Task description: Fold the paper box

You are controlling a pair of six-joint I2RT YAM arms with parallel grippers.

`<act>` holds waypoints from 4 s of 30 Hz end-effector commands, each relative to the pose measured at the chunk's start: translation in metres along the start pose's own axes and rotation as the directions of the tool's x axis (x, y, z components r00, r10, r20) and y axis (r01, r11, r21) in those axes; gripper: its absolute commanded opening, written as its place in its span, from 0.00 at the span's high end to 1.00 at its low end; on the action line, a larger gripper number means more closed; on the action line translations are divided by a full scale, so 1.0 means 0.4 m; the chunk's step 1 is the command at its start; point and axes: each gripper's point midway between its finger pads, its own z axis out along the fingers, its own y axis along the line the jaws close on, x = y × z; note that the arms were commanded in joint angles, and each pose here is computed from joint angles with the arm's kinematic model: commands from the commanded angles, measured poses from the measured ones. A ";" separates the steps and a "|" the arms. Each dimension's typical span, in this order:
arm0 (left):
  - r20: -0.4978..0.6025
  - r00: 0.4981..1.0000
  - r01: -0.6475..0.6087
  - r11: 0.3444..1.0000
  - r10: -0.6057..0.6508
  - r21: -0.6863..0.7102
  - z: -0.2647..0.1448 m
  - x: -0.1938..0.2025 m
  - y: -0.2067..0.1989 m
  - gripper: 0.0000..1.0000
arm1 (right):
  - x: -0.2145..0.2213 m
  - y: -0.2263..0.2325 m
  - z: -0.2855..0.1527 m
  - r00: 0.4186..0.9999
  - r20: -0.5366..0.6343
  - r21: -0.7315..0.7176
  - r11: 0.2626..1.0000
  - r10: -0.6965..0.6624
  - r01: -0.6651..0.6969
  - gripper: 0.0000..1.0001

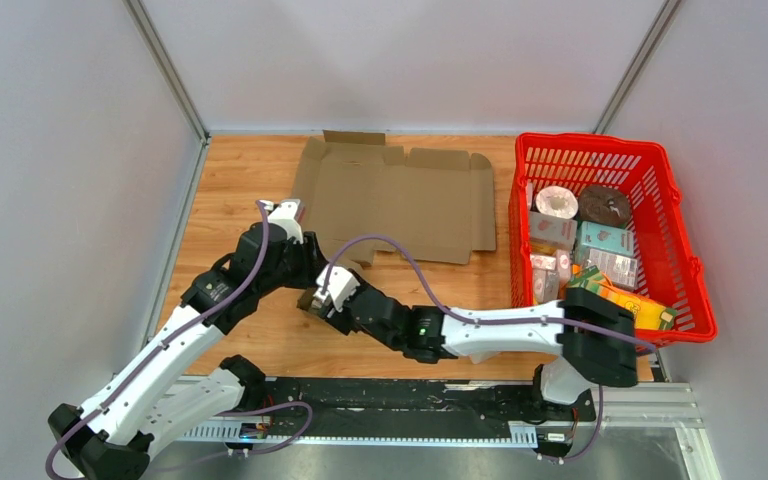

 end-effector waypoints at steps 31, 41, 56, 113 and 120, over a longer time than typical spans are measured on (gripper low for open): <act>0.135 0.991 0.025 0.995 -0.012 -0.092 -0.078 -0.031 0.061 0.49 | -0.014 -0.246 -0.075 0.974 -0.013 0.350 0.913 0.227 -0.209 0.86; 0.115 0.993 0.007 0.996 0.003 -0.087 -0.022 0.046 0.093 0.38 | -0.003 -0.267 -0.119 0.975 -0.058 0.119 0.971 0.214 -0.206 1.00; 0.162 0.975 -0.129 0.980 0.153 -0.149 0.107 -0.022 0.100 0.40 | 0.045 -0.294 -0.117 0.968 -0.112 -0.012 0.974 0.223 -0.226 1.00; 0.070 0.997 0.040 0.999 -0.042 0.030 0.130 0.116 0.025 0.76 | 0.073 -0.245 -0.072 0.881 -0.048 0.223 0.865 0.471 -0.450 0.88; 0.058 0.998 -0.004 1.000 0.003 0.008 0.114 0.156 0.047 0.80 | 0.089 -0.212 -0.084 0.898 -0.017 0.251 0.871 0.440 -0.422 0.89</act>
